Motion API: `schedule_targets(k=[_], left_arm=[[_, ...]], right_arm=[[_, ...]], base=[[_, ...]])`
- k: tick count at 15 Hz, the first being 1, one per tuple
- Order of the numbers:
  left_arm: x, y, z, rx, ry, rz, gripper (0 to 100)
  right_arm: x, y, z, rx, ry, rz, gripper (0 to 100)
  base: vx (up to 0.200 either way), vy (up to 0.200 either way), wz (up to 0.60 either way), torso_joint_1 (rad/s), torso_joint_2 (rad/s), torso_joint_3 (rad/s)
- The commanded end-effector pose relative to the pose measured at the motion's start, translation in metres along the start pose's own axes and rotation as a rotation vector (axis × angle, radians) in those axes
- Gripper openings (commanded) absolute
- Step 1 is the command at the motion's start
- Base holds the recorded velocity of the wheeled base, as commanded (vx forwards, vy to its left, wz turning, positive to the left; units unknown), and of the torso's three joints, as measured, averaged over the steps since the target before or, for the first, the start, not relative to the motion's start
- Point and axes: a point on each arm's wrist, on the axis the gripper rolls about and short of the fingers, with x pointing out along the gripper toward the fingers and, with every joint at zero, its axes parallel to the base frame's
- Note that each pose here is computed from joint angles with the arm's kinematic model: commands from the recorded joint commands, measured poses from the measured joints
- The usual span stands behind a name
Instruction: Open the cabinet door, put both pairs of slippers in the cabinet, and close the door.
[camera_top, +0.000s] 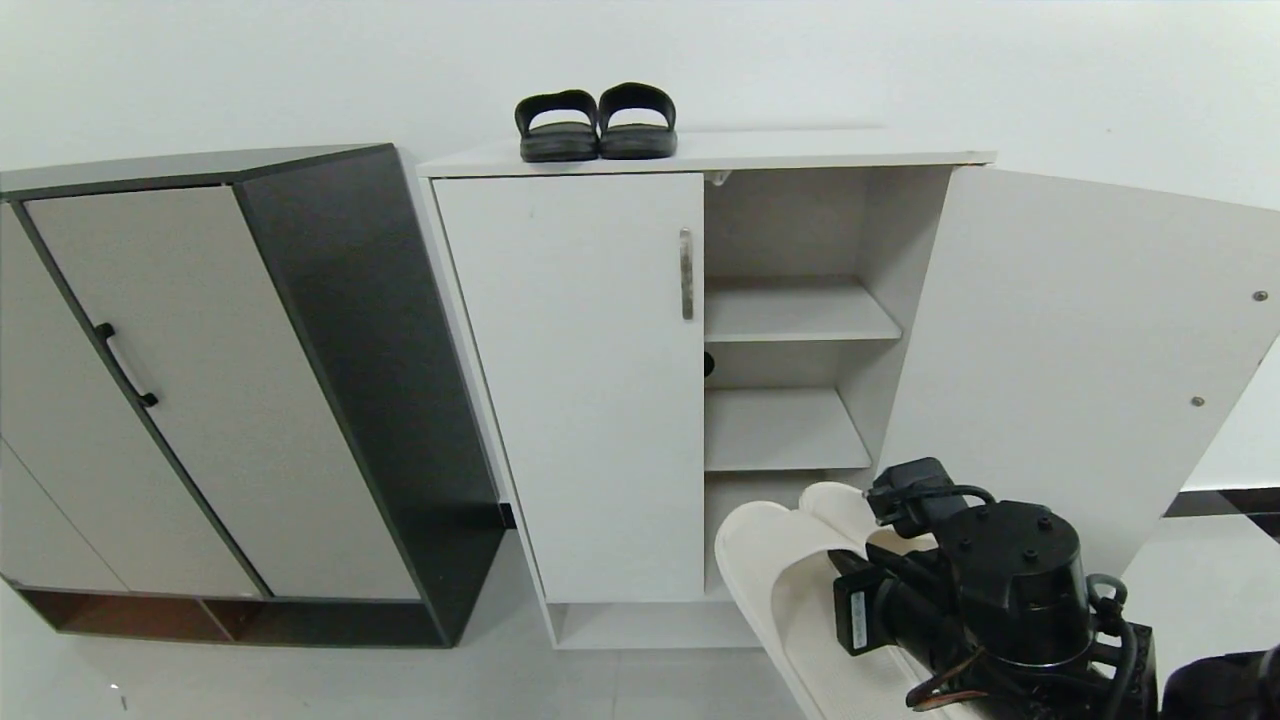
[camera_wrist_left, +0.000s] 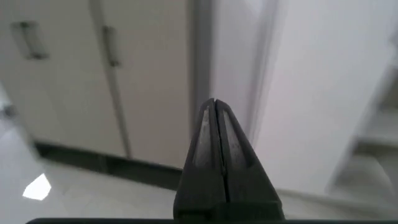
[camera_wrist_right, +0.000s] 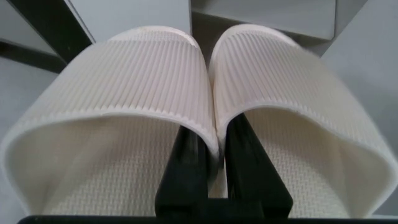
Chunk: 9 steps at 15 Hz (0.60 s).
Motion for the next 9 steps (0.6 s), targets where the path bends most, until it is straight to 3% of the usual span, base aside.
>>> schedule_targets(k=[1, 2, 3, 6, 7, 8, 9], left_arm=[[-0.0141, -0.0065, -0.0644, 0.039, 0.058, -0.168, 0], [-0.0147, -0.008, -0.0692, 0.005, 0.108, -0.229, 0], [-0.0149, -0.0088, -0.0683, -0.04, 0.107, -0.267, 0], [-0.0179, -0.0061, -0.0686, -0.056, 0.07, -0.469, 0], [-0.0217, -0.0048, -0.0692, -0.026, 0.013, -0.397, 0], [-0.0207, -0.0016, -0.0718, 0.028, 0.026, -0.247, 0], [-0.0203, 0.0003, -0.0739, 0.05, 0.05, -0.157, 0]], right_arm=[[-0.0014, -0.0001, 0.0015, 0.006, -0.016, 0.005, 0], [-0.0015, 0.0003, 0.0019, 0.006, -0.02, 0.006, 0], [-0.0028, 0.0013, 0.0021, 0.004, -0.022, 0.014, 0], [-0.0045, 0.0045, 0.0011, -0.001, -0.02, 0.025, 0], [-0.005, 0.0048, 0.0013, 0.0, -0.022, 0.027, 0], [-0.005, 0.0047, 0.0014, -0.002, -0.022, 0.025, 0], [-0.0052, 0.0051, 0.0013, -0.002, -0.022, 0.027, 0]], base=[[0.0, 0.0, 0.0, 0.0, 0.0, 0.0], [0.0, 0.0, 0.0, 0.0, 0.0, 0.0], [0.0, 0.0, 0.0, 0.0, 0.0, 0.0], [0.0, 0.0, 0.0, 0.0, 0.0, 0.0], [0.0, 0.0, 0.0, 0.0, 0.0, 0.0], [0.0, 0.0, 0.0, 0.0, 0.0, 0.0], [0.0, 0.0, 0.0, 0.0, 0.0, 0.0]])
